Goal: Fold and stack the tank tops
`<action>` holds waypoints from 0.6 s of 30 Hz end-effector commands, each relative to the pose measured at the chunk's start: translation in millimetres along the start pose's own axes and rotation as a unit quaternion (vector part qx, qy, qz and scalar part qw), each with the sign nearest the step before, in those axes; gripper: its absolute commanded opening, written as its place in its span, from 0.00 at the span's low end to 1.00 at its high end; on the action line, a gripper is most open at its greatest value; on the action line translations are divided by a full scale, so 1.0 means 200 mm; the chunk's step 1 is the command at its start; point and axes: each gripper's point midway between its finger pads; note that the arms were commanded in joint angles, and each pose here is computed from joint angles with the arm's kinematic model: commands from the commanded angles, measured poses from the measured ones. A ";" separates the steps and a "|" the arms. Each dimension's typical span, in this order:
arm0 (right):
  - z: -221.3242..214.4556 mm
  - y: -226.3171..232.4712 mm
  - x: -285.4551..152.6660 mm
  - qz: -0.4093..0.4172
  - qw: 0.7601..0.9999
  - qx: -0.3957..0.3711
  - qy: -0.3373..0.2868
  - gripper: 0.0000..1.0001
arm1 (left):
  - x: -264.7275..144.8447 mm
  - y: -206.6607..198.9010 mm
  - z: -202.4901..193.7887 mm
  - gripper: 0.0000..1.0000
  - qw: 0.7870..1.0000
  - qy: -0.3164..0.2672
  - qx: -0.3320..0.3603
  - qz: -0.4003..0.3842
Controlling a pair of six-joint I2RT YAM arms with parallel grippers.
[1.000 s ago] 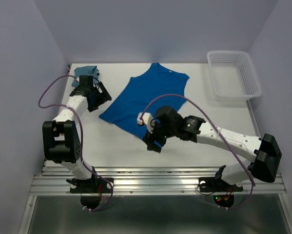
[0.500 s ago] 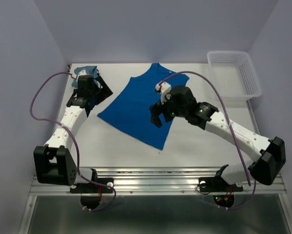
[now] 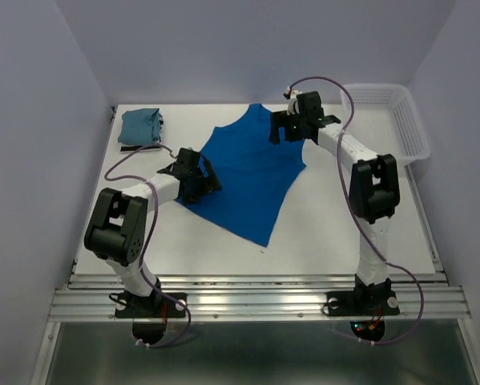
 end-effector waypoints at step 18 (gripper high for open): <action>-0.69 -0.19 0.11 -0.069 0.981 0.167 0.066 1.00 | 0.35 -0.01 0.32 0.98 0.996 0.019 0.060 0.069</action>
Point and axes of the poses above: each gripper's point midway between its finger pads, its own x axis out along the fingers, its own y axis along the line the jaws close on, z = x × y, and after that the axes turned 8 degrees about -x, right-handed
